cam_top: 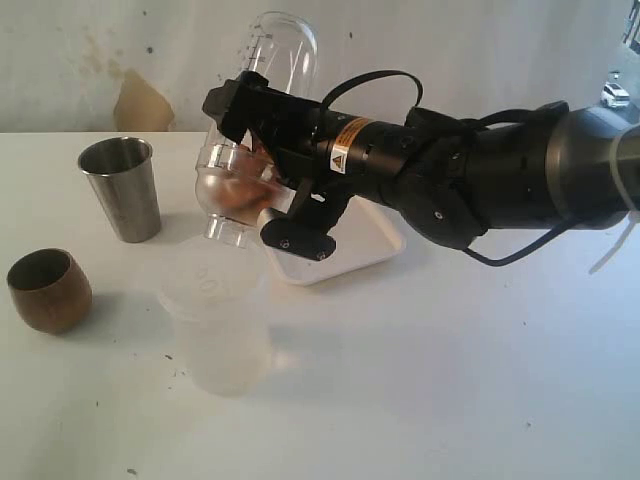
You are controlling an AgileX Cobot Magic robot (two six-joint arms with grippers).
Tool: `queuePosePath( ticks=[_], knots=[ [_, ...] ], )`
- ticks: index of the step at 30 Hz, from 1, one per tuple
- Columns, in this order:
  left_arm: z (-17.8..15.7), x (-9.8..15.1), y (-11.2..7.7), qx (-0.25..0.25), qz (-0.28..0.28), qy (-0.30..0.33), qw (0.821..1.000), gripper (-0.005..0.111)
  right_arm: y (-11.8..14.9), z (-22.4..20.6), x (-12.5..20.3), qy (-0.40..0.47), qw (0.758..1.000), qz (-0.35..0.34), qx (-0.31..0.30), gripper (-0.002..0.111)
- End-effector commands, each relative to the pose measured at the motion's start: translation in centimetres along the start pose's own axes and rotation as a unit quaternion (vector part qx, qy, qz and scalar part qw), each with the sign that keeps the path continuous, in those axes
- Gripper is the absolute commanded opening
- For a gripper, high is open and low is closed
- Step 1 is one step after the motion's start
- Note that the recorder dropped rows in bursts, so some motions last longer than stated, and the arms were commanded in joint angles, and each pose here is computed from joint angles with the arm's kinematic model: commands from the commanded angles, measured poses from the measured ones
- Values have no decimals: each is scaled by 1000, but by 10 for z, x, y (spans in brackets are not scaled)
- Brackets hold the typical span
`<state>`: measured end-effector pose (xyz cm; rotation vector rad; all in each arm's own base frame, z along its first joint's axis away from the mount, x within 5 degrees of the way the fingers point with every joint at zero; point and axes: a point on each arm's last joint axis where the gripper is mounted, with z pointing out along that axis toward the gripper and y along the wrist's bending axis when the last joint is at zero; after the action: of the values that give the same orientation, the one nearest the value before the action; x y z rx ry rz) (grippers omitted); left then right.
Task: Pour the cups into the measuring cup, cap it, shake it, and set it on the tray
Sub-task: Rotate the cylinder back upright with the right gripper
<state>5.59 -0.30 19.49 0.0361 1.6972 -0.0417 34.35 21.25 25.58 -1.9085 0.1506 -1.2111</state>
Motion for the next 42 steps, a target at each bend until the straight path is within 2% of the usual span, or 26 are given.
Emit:
queuePosePath(
  ticks=[1,12,18,22,24,26,28,30,31,33,35,37,38,39,42],
  knots=[
    [0,0,0,1,-4,-6,1000,0,-10,-2,9,22,999,-12,27,0],
    [0,0,0,1,-4,-6,1000,0,-10,-2,9,22,999,-8,27,0],
    [0,0,0,1,-4,-6,1000,0,-10,-2,9,21,999,32,28,0],
    [0,0,0,1,-4,-6,1000,0,-11,-2,10,22,993,111,37,0],
    [0,0,0,1,-4,-6,1000,0,-12,-2,11,23,981,187,47,0],
    [0,0,0,1,-4,-6,1000,0,-13,-3,12,24,956,285,57,0],
    [0,0,0,1,-4,-6,1000,0,-12,-3,16,36,914,400,62,0],
    [0,0,0,1,-4,-6,1000,0,-10,-3,19,51,845,529,65,0],
    [0,0,0,1,-4,-6,1000,0,-7,-3,22,62,787,609,68,0],
    [0,0,0,1,-4,-6,1000,0,-2,-4,25,84,647,754,76,0],
    [0,0,0,1,-4,-6,1000,0,4,-5,29,106,504,852,91,0],
    [0,0,0,1,-4,-6,1000,0,7,-6,31,117,416,896,102,0],
    [0,0,0,1,-4,-6,1000,0,7,-7,31,118,389,908,107,0],
    [0,0,0,1,-4,-6,1000,0,7,-7,31,117,377,913,108,0],
    [0,0,0,1,-4,-6,1000,0,7,-7,31,116,371,915,109,0]
  ],
)
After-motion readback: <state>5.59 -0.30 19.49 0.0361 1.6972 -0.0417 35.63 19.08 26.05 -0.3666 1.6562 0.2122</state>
